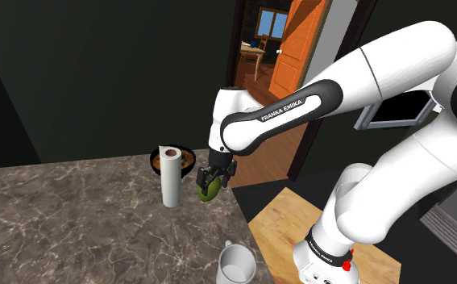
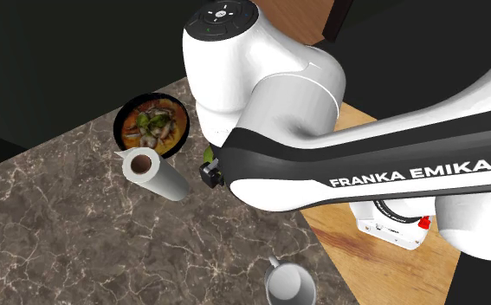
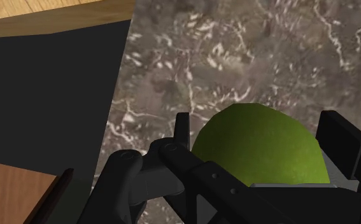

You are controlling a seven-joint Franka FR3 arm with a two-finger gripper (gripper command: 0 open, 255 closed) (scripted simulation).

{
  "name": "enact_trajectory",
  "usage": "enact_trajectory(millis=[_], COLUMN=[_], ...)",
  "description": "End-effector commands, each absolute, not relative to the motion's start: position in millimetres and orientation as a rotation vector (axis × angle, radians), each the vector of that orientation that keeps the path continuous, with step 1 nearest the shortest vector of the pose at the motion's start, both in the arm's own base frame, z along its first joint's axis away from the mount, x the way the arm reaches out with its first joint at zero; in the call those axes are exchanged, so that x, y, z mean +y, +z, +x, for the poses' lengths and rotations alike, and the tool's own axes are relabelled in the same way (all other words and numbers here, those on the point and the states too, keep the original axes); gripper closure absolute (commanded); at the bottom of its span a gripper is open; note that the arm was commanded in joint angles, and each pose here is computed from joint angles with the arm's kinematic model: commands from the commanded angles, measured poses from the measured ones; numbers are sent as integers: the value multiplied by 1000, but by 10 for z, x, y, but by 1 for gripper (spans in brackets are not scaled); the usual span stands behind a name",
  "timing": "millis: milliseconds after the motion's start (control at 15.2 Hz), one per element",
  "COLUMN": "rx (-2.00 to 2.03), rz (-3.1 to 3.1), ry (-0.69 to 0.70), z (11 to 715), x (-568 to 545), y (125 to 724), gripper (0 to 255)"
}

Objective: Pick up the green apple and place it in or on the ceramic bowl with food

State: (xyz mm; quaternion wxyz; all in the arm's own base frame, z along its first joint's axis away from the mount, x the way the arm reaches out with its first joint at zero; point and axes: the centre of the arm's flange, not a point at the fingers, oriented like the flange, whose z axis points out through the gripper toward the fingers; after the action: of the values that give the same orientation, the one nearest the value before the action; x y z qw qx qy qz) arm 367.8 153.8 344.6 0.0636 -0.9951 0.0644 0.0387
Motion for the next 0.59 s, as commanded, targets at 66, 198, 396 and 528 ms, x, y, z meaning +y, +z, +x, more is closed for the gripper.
enact_trajectory(millis=[66,198,396,528], rx=[195,195,195,195], rz=[-3006,-3006,-3006,-3006], ry=[119,119,119,119], z=[3677,3676,3677,3677], x=[1537,1538,1538,1538], y=[3442,3441,3545,3650], gripper=[255,255,255,255])
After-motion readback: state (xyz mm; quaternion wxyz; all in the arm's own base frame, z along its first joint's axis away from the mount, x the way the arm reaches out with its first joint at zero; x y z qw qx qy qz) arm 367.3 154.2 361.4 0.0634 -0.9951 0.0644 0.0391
